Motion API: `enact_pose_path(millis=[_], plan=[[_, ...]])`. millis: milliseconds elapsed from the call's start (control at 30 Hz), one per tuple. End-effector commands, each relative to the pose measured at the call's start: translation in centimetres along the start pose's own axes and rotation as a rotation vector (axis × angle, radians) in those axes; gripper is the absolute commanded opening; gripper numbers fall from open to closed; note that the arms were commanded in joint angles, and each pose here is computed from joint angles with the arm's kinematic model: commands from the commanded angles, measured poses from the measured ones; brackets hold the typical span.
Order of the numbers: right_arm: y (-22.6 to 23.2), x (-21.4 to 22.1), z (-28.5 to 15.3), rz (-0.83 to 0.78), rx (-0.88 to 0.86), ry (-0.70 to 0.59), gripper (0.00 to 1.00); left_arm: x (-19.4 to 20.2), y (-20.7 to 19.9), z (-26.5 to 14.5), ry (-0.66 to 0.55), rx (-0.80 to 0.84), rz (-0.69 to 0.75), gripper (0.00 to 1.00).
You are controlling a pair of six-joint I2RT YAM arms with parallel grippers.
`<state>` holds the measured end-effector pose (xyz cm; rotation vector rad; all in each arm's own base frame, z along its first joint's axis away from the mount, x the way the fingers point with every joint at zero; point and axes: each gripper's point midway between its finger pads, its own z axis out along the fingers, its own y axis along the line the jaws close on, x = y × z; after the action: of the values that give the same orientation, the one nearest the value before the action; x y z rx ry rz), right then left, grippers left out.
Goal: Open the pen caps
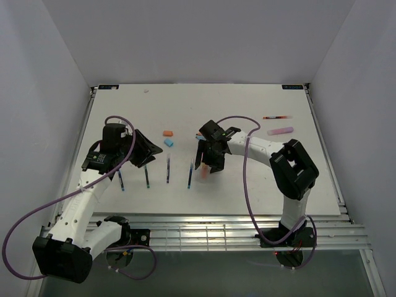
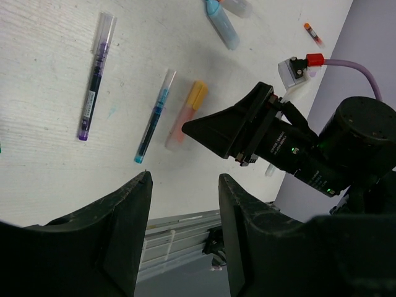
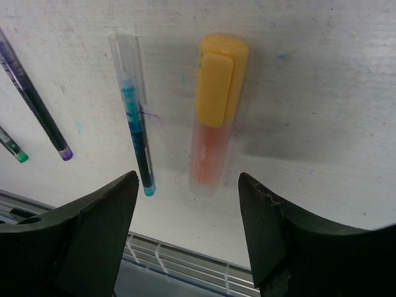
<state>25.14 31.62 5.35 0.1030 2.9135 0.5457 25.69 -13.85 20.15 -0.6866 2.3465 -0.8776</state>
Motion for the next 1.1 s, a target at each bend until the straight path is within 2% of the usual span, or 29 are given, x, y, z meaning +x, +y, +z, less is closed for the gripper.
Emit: enact_pose_path(millis=[0, 133, 367, 467, 500, 600, 667, 700, 800, 900, 933, 967, 1033, 1067], plan=[[0.8, -0.4, 0.4, 0.024, 0.045, -0.007, 0.71, 0.3, -0.3, -0.8, -0.002, 0.015, 0.03, 0.57], [-0.2, 1.0, 1.9, 0.013, 0.116, 0.04, 0.64, 0.5, 0.0, -0.9, -0.001, 0.014, 0.031, 0.57], [-2.5, 2.2, 3.1, -0.001, 0.221, 0.053, 0.62, 0.7, 0.4, -1.0, 0.0, 0.002, 0.033, 0.57], [-3.1, 2.0, 3.2, -0.029, 0.256, 0.048, 0.45, 0.6, 0.3, -1.1, -0.002, 0.005, 0.033, 0.57], [-3.3, 1.9, 3.2, -0.048, 0.263, 0.047, 0.35, 0.7, 0.3, -1.1, -0.001, 0.004, 0.031, 0.57], [-3.9, 1.4, 2.6, -0.079, 0.291, 0.022, 0.22, 0.5, 0.2, -1.0, -0.001, 0.001, 0.034, 0.57], [-3.7, 0.9, 1.8, -0.135, 0.277, 0.003, 0.09, 0.7, 0.1, -0.9, 0.011, 0.002, 0.033, 0.57], [-3.4, 0.8, 1.2, -0.162, 0.262, 0.0, 0.08, 0.6, 0.0, -0.7, 0.017, 0.0, 0.026, 0.57], [-1.8, 0.1, -1.4, -0.292, 0.187, -0.024, 0.08, 1.0, -0.6, 0.0, 0.065, 0.014, 0.027, 0.57], [1.6, 1.4, -4.3, -0.446, -0.049, -0.005, 0.08, 1.7, -2.8, 0.4, 0.103, 0.077, 0.073, 0.58], [4.5, 2.4, -6.2, -0.496, -0.228, 0.009, 0.08, 1.9, -3.5, 0.7, 0.111, 0.099, 0.086, 0.59], [5.5, 2.9, -7.1, -0.527, -0.301, 0.015, 0.08, 1.9, -4.5, 0.8, 0.106, 0.139, 0.103, 0.59], [6.9, 4.3, -8.3, -0.522, -0.427, 0.039, 0.08, 2.3, -5.2, 0.9, 0.116, 0.164, 0.111, 0.6], [9.0, 4.9, -10.2, -0.515, -0.563, 0.043, 0.08, 2.3, -5.6, 1.0, 0.11, 0.185, 0.111, 0.61]])
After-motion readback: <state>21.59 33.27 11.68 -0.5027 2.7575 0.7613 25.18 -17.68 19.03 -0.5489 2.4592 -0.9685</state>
